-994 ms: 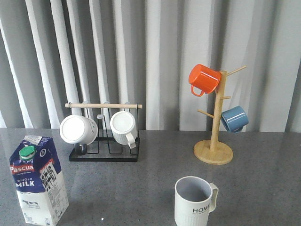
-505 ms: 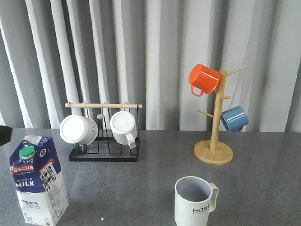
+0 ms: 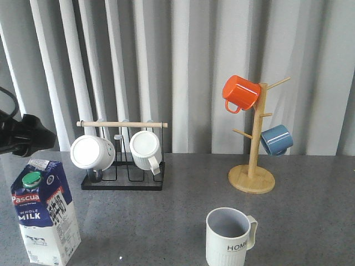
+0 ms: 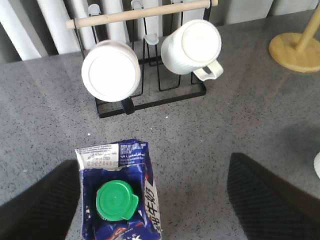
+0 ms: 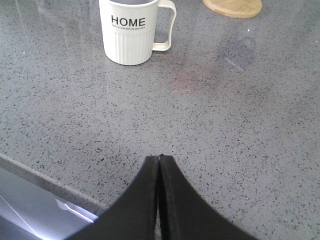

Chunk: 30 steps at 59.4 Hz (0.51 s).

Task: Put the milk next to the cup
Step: 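Lower the left gripper over the milk carton top and grasp it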

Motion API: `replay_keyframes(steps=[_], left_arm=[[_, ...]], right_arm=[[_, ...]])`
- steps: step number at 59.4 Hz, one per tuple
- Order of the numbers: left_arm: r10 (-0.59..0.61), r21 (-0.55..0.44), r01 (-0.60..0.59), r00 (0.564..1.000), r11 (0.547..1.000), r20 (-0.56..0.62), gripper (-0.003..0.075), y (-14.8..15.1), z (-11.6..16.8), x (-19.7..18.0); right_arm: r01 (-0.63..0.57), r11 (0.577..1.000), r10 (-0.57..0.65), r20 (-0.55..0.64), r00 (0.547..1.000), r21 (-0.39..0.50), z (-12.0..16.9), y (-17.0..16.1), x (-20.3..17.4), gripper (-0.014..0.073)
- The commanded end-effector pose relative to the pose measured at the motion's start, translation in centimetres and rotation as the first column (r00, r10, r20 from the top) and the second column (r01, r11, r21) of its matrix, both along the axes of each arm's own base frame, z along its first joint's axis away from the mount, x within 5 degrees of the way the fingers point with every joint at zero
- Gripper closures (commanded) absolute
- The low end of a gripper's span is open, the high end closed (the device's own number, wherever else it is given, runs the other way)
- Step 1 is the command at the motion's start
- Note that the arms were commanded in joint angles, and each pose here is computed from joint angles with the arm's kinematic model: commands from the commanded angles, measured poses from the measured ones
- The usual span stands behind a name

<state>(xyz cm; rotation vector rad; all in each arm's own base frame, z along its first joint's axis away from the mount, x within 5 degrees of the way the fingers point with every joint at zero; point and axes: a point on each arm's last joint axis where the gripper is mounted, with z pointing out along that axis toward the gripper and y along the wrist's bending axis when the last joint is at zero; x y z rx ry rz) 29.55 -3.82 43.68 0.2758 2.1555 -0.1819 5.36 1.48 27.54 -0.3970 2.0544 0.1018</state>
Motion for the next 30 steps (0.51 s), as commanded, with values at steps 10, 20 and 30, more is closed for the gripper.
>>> replay_keyframes(steps=[10,20,30], left_arm=[[0.021,-0.032,-0.02,0.999,0.999,0.046,0.0145,-0.2,0.7,1.0],[0.079,0.009,-0.079,0.996,0.997,0.043,0.0145,0.5,0.5,1.2],[0.108,0.004,-0.108,0.994,0.994,0.016,0.0145,0.7,0.3,1.1]], right_arm=[[0.002,1.0,-0.004,0.078,0.997,0.02,1.3,0.0,0.3,0.0606],[0.002,1.0,-0.004,0.078,0.997,0.02,1.3,0.0,0.3,0.0606],[0.002,1.0,-0.004,0.072,0.997,0.018,1.2,0.0,0.2,0.0606]])
